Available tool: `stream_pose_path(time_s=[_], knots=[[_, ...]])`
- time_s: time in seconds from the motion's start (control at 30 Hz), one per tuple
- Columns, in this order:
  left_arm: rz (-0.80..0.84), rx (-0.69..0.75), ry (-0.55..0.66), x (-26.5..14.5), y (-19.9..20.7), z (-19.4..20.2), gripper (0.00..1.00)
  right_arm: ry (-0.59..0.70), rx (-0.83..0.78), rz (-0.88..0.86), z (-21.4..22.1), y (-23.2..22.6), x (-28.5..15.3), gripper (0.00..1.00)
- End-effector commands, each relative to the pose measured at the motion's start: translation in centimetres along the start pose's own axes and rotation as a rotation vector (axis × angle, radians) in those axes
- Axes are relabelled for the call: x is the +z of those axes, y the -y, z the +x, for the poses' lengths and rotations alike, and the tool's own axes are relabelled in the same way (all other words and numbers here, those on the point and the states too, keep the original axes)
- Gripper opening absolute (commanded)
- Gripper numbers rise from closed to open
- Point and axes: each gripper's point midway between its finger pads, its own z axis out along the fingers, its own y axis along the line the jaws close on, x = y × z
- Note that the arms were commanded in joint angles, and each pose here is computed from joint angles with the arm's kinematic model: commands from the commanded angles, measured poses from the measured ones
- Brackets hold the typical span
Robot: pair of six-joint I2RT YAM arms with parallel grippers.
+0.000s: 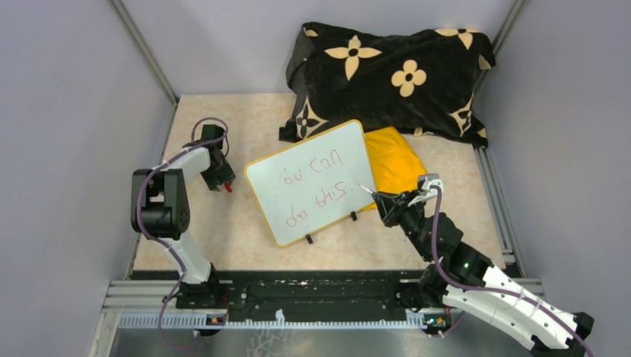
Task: Write a sentence on the whiteboard
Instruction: Close the whiteboard marker at the center of the board.
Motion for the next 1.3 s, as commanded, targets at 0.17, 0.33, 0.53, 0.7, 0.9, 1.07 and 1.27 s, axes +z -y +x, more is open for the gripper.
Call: stream_pose_path(time_s=[0.17,0.33,0.53,0.7,0.9,1.07,1.27], knots=[[-0.066,0.038,-0.092,1.3,-0.7,3.4,0.54,0.058,0.016,-0.007,-1.8,-0.3,-0.1,0.0],[-0.067,0.046,-0.093,1.1,-0.4,3.8,0.54,0.06,0.02,-0.008,-1.9,-0.3,-0.2,0.0],[-0.052,0.045,-0.093,0.7,-0.2,4.0,0.54,0.064,0.024,-0.009,-1.9,-0.2,-0.3,0.0],[-0.066,0.056,-0.086,0.7,-0.7,4.1,0.53,0.063,0.024,-0.01,-2.0,-0.3,-0.3,0.0],[-0.083,0.063,-0.091,0.9,-1.1,4.4,0.52,0.064,0.026,-0.007,-2.1,-0.2,-0.5,0.0],[-0.09,0.06,-0.1,0.9,-1.3,4.7,0.49,0.064,0.026,-0.006,-2.0,-0.1,-0.5,0.0],[-0.085,0.061,-0.116,1.0,-1.4,5.3,0.45,0.065,0.027,-0.007,-2.0,-0.1,-0.5,0.0]])
